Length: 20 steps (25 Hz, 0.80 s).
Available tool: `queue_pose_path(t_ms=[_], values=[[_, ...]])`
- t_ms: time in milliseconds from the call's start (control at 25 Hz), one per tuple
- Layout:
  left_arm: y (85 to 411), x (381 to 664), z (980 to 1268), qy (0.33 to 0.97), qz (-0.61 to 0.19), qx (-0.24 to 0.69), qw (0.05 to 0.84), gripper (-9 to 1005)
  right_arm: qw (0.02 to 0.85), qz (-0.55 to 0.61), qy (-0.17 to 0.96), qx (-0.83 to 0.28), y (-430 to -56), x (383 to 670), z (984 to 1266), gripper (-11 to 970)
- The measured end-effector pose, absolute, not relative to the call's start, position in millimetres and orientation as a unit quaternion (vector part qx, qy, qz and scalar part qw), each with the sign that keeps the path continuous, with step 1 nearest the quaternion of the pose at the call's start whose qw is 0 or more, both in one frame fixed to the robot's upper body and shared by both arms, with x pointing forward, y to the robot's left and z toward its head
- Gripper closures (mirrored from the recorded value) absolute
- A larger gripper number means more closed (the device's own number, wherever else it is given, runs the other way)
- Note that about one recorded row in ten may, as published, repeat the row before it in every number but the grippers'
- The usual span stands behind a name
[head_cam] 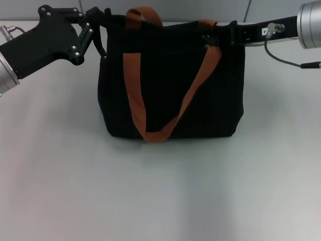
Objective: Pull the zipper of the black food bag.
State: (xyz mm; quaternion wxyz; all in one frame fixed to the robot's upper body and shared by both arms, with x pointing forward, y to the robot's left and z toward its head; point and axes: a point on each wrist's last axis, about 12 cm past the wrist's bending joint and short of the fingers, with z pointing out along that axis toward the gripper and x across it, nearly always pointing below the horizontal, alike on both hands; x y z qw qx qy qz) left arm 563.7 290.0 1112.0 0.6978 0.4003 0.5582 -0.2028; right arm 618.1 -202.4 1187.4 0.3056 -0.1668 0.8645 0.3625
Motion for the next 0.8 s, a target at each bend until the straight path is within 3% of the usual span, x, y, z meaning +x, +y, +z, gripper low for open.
queue_pose_path(t_ms=[480, 800], values=[[290.1, 562.0, 1110.8, 0.559, -0.205, 0.400, 0.697, 905, 0.350, 0.424, 0.815, -0.183, -212.4, 608.7, 1190.3, 900], [292.4, 560.2, 1109.9, 0.566, -0.213, 0.391, 0.694, 903, 0.429, 0.476, 0.727, -0.246, -232.8, 586.4, 1189.7, 742]])
